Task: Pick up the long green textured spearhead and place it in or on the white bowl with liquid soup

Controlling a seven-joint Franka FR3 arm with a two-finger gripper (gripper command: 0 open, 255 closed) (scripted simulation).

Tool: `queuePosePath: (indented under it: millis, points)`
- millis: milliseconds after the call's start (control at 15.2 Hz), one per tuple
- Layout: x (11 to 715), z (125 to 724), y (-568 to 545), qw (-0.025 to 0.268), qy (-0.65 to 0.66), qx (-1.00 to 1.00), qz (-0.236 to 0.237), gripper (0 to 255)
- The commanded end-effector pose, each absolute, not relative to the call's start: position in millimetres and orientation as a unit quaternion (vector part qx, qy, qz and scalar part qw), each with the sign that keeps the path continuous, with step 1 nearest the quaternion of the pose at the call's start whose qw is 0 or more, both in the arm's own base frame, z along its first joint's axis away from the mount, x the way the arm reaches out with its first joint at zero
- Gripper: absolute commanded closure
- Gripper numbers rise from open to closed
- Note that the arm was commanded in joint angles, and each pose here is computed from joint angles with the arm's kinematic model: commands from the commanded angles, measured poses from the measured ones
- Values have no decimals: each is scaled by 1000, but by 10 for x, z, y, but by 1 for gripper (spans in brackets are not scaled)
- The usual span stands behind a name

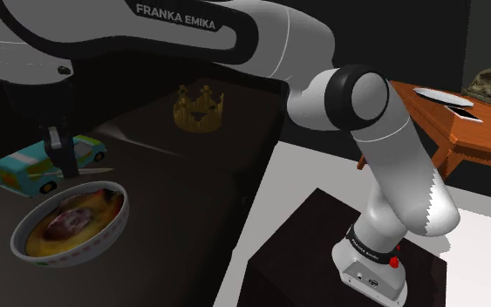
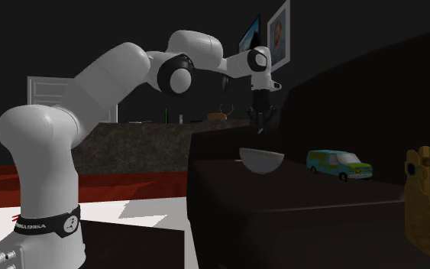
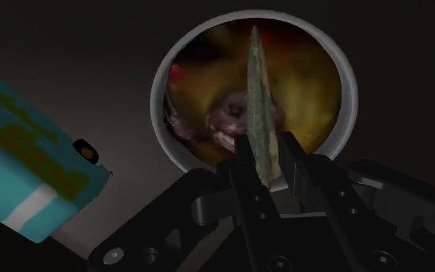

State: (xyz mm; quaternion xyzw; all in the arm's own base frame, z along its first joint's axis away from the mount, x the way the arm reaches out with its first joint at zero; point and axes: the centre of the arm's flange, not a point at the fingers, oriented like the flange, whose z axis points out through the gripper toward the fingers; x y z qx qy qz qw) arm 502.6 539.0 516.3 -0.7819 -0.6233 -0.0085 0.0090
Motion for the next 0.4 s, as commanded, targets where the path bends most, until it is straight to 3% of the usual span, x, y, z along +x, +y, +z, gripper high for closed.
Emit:
queuePosePath:
  millis: [0, 330]
  points:
    - [5011, 5068, 5548, 7, -622, -783, -4, 255]
    - [5011, 4804, 5548, 7, -622, -783, -4, 255]
